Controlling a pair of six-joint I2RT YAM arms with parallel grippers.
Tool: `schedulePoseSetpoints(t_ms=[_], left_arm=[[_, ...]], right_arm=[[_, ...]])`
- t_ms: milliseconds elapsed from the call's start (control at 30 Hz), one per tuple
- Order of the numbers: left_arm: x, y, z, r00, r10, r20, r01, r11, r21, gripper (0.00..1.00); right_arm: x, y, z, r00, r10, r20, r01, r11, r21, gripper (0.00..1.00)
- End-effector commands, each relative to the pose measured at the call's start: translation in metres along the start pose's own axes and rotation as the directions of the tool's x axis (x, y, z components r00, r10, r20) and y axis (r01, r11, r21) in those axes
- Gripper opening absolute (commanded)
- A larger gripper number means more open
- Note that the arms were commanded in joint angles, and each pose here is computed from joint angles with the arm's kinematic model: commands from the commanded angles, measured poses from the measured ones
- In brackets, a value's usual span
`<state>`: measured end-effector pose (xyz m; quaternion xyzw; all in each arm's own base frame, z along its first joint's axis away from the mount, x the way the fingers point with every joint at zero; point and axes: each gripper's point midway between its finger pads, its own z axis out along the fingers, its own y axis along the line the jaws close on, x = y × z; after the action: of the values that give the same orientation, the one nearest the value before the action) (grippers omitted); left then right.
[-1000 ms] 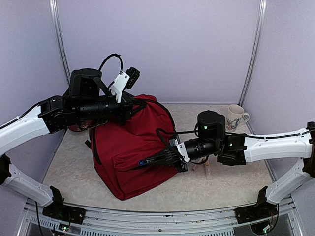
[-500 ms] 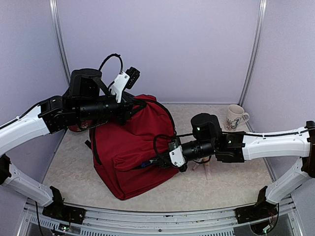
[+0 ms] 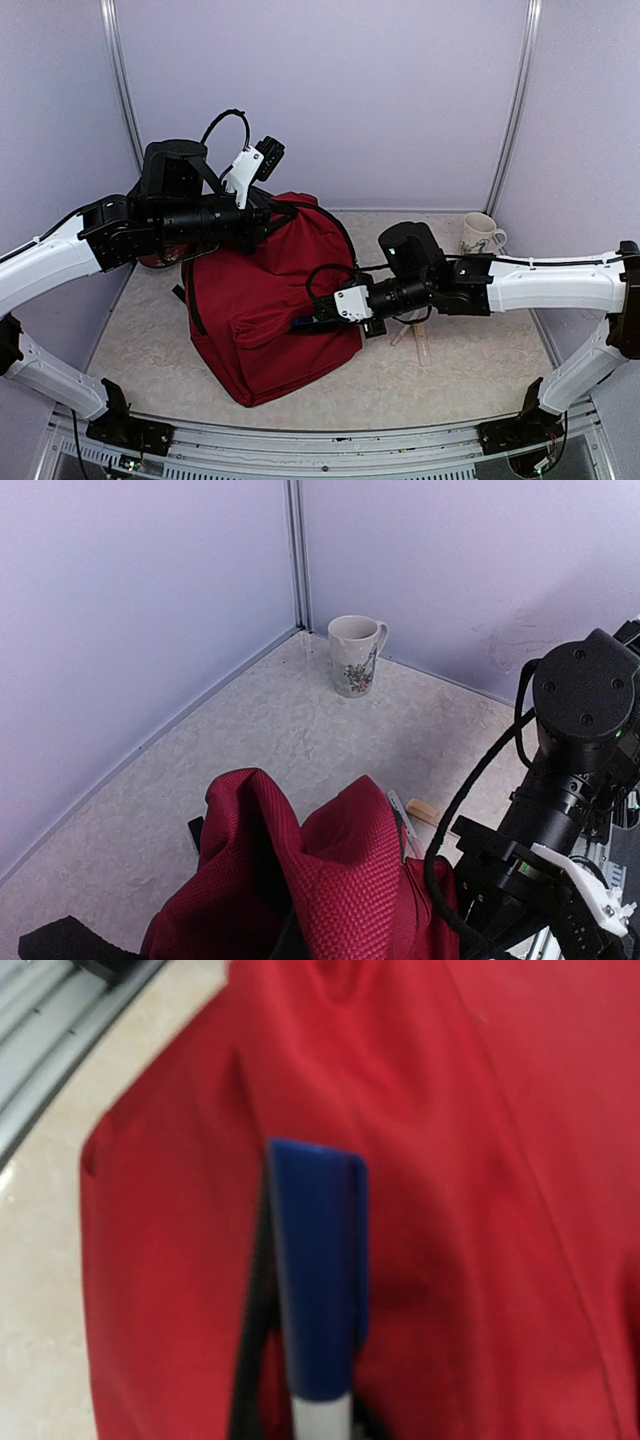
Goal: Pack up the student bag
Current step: Place the pen in the lower front pocket of the bag.
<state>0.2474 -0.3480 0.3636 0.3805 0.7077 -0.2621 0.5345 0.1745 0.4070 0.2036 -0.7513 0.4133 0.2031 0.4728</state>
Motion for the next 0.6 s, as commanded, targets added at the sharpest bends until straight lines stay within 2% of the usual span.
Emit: schedulePoseSetpoints(t_ms=[0, 67, 133, 233, 333, 500, 567], left_arm=[[0.001, 0.001, 0.002, 1.0, 0.011, 0.007, -0.011, 1.0, -0.002, 0.01], [0.001, 0.001, 0.002, 1.0, 0.011, 0.008, -0.011, 1.0, -0.001, 0.01], [0.001, 0.001, 0.002, 1.0, 0.012, 0.009, -0.012, 1.0, -0.003, 0.02], [0.001, 0.001, 0.003, 1.0, 0.011, 0.008, -0.011, 1.0, -0.003, 0.04], [0.002, 0.001, 0.003, 1.0, 0.011, 0.005, -0.011, 1.0, -0.003, 0.04], [0.001, 0.001, 0.003, 1.0, 0.009, 0.005, -0.009, 1.0, -0.001, 0.04], [0.0, 0.001, 0.002, 1.0, 0.009, 0.009, -0.009, 1.0, -0.003, 0.04]], right_arm=[[0.02, -0.009, 0.001, 0.988, 0.083, -0.129, -0.084, 0.996, 0.004, 0.23], [0.017, -0.012, -0.002, 0.988, 0.084, -0.129, -0.083, 0.996, 0.015, 0.43], [0.005, -0.018, -0.007, 0.99, 0.1, -0.096, -0.098, 0.995, 0.031, 0.52], [-0.037, -0.031, -0.02, 0.985, 0.166, 0.046, -0.167, 0.986, 0.026, 0.55], [-0.075, -0.042, -0.038, 0.954, 0.241, 0.179, -0.247, 0.969, 0.009, 0.58], [-0.1, -0.06, -0.064, 0.889, 0.384, 0.248, -0.403, 0.915, 0.029, 0.56], [-0.094, -0.077, -0.075, 0.834, 0.498, 0.237, -0.531, 0.841, 0.101, 0.55]])
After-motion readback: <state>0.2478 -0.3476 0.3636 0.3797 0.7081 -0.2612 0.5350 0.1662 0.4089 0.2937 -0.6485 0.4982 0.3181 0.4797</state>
